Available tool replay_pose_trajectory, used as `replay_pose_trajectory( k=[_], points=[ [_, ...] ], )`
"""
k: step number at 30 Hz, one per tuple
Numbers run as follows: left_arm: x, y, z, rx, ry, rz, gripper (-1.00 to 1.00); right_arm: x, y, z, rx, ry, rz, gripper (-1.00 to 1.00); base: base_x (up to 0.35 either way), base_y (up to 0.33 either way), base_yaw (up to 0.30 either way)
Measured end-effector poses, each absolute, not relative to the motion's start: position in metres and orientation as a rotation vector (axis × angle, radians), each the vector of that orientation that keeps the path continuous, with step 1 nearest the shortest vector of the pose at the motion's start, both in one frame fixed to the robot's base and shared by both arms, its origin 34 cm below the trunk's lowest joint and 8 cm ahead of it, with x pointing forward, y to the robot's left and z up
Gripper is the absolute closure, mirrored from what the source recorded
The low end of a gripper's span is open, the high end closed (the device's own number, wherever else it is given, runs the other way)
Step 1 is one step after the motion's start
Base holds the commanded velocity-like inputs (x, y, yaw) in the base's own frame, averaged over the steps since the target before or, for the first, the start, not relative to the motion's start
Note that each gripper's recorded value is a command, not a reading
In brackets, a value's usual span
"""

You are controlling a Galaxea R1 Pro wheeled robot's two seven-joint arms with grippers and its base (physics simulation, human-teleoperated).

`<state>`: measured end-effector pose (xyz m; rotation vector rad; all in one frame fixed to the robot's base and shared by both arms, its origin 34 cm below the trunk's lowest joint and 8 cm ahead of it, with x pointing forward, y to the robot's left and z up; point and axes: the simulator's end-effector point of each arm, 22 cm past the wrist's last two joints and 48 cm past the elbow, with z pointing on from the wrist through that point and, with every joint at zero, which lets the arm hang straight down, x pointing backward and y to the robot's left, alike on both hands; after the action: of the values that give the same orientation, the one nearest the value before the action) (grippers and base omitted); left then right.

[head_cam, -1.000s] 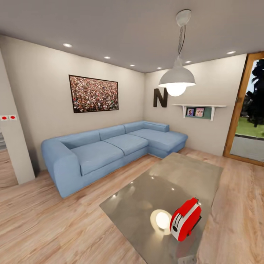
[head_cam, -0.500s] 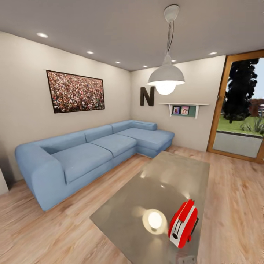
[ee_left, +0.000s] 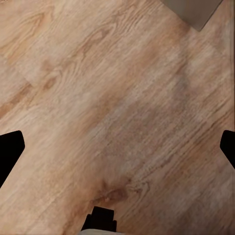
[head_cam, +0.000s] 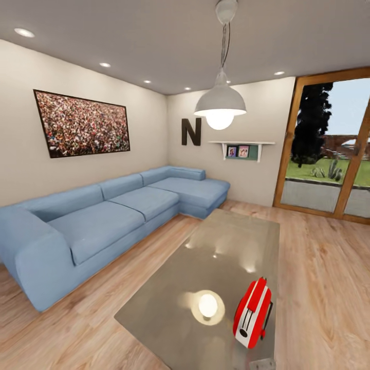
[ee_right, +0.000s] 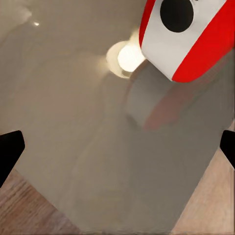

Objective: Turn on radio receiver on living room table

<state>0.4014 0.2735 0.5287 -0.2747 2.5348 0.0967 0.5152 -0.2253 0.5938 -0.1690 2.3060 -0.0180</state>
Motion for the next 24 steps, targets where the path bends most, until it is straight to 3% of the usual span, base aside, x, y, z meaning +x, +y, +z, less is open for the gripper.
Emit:
replay_pose_trajectory(
  k=[19, 24],
  points=[
    [0.395, 0.275, 0.523, -0.275, 2.554, 0.103, -1.00, 0.510, -0.226, 0.585, -0.170, 2.329, -0.018, -1.00, 0.000, 0.001, -0.200],
    [0.393, 0.275, 0.522, -0.274, 2.560, 0.103, -1.00, 0.509, -0.226, 0.583, -0.170, 2.334, -0.018, -1.00, 0.053, 0.205, -0.202]
  ],
)
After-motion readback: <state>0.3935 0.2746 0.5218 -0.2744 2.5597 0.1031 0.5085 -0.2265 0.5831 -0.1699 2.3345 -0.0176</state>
